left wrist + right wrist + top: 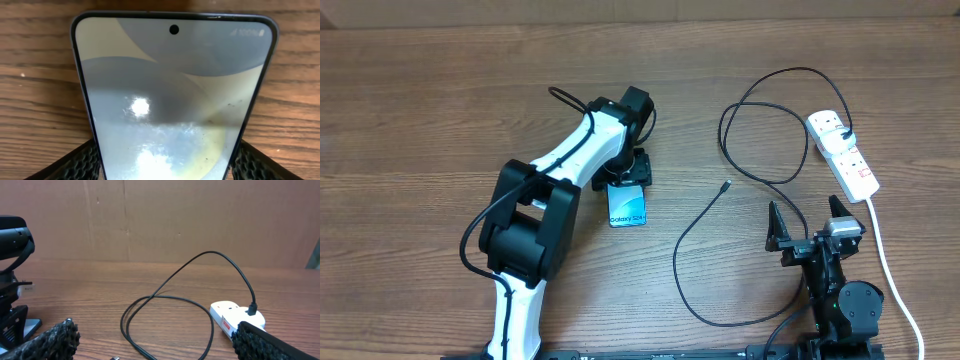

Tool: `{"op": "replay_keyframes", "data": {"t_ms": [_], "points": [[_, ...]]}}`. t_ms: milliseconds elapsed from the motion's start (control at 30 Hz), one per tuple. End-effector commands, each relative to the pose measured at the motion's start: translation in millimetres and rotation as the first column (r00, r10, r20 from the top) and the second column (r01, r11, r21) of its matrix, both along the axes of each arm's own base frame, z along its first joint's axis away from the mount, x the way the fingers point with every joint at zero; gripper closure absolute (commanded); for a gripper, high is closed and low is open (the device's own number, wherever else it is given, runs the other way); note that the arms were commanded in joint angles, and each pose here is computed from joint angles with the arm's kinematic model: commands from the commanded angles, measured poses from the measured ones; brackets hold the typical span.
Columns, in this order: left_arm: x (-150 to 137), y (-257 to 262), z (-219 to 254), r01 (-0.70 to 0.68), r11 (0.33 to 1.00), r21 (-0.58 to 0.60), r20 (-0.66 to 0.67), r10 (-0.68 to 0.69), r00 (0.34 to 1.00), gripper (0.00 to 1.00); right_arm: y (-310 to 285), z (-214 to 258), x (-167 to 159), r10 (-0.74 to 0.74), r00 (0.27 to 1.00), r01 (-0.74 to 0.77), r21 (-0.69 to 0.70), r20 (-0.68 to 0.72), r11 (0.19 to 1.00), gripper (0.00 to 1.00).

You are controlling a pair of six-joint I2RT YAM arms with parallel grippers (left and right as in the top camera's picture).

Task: Plug charger to phone and switch on socket
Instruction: 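Close the left gripper on the phone's top edge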

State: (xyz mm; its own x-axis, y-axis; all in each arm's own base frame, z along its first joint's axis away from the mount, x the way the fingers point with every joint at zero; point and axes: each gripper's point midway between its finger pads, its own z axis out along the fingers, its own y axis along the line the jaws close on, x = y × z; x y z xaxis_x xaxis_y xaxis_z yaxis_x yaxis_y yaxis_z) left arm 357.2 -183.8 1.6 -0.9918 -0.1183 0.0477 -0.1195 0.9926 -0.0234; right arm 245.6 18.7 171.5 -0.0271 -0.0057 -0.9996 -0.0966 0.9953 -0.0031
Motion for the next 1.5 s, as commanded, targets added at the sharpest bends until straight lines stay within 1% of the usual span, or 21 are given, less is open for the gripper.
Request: {"op": "replay_keyframes", "data": {"t_ms": [0, 67, 167, 300, 433, 500, 667, 767, 833, 867, 900, 933, 967, 1100, 1267, 1467], "points": [[4.9, -0.6, -2.2, -0.019, 1.0, -0.013, -0.007, 0.019, 1.0, 0.28, 1.3, -1.4, 0.0, 0.005, 1.0, -0.005, -0.001, 0.006, 1.0, 0.01], [5.1, -0.4, -0.8, -0.015, 1.0, -0.011, -0.008, 0.015, 1.0, 0.3, 1.3, -1.4, 0.0, 0.005, 1.0, -0.005, -0.001, 0.006, 1.0, 0.0], [6.2, 0.4, 1.7, -0.01, 1.0, -0.005, -0.005, 0.01, 1.0, 0.3, 1.3, -1.4, 0.0, 0.005, 1.0, -0.005, -0.001, 0.006, 1.0, 0.0], [10.5, -0.2, 7.3, 0.003, 1.0, -0.002, 0.007, -0.003, 1.0, 0.29, 1.4, -1.4, 0.0, 0.005, 1.0, -0.005, -0.001, 0.006, 1.0, 0.0], [17.1, 6.4, 8.1, 0.003, 0.999, 0.039, 0.039, -0.005, 0.999, 0.28, 1.4, -1.4, 0.0, 0.005, 1.0, -0.005, -0.001, 0.006, 1.0, 0.0], [19.2, 9.5, 8.2, 0.003, 0.998, 0.057, 0.05, -0.006, 0.999, 0.26, 1.4, -1.4, 0.0, 0.005, 1.0, -0.005, -0.001, 0.006, 1.0, 0.0], [24.3, 11.9, 8.2, 0.001, 0.997, 0.074, 0.074, -0.007, 0.997, 0.24, 1.3, -1.4, 0.0, 0.005, 1.0, -0.005, -0.001, 0.006, 1.0, 0.0], [25.6, 11.4, 8.1, 0.001, 0.997, 0.073, 0.08, -0.007, 0.997, 0.21, 1.3, -1.4, 0.0, 0.005, 1.0, -0.005, -0.001, 0.006, 1.0, 0.0], [25.3, 11.6, 8.0, 0.001, 0.997, 0.073, 0.079, -0.007, 0.997, 0.16, 1.4, -1.4, 0.0, 0.005, 1.0, -0.005, -0.001, 0.006, 1.0, 0.0], [24.8, 11.7, 7.6, 0.002, 0.997, 0.074, 0.077, -0.008, 0.997, 0.13, 1.4, -1.4, 0.0, 0.005, 1.0, -0.005, -0.001, 0.006, 1.0, 0.0], [23.8, 11.4, 6.9, 0.003, 0.997, 0.075, 0.075, -0.009, 0.997, 0.09, 1.3, -1.4, 0.0, 0.005, 1.0, -0.005, -0.001, 0.006, 1.0, 0.0], [22.9, 11.2, 6.5, 0.004, 0.997, 0.075, 0.072, -0.01, 0.997, 0.03, 1.3, -1.4, 0.0, 0.005, 1.0, -0.005, -0.001, 0.006, 1.0, 0.0], [21.5, 10.5, 5.5, 0.007, 0.997, 0.075, 0.069, -0.012, 0.998, 0.0, 1.4, -1.4, 0.0, 0.005, 1.0, -0.005, -0.001, 0.006, 1.0, 0.0], [15.1, 9.7, 1.0, 0.016, 0.996, 0.082, 0.053, -0.02, 0.998, 0.0, 1.2, -1.4, 0.0, 0.004, 1.0, -0.004, -0.001, 0.006, 1.0, 0.0], [6.9, 13.0, -7.1, -0.02, 0.995, 0.093, 0.034, 0.017, 0.999, 0.02, 1.4, -1.4, 0.0, 0.005, 1.0, -0.005, -0.001, 0.006, 1.0, 0.0], [-1.2, 16.9, -21.9, -0.024, 0.995, 0.097, 0.024, 0.022, 0.999, 0.04, 1.4, -1.4, 0.0, 0.005, 1.0, -0.005, -0.001, 0.006, 1.0, 0.0]]}}
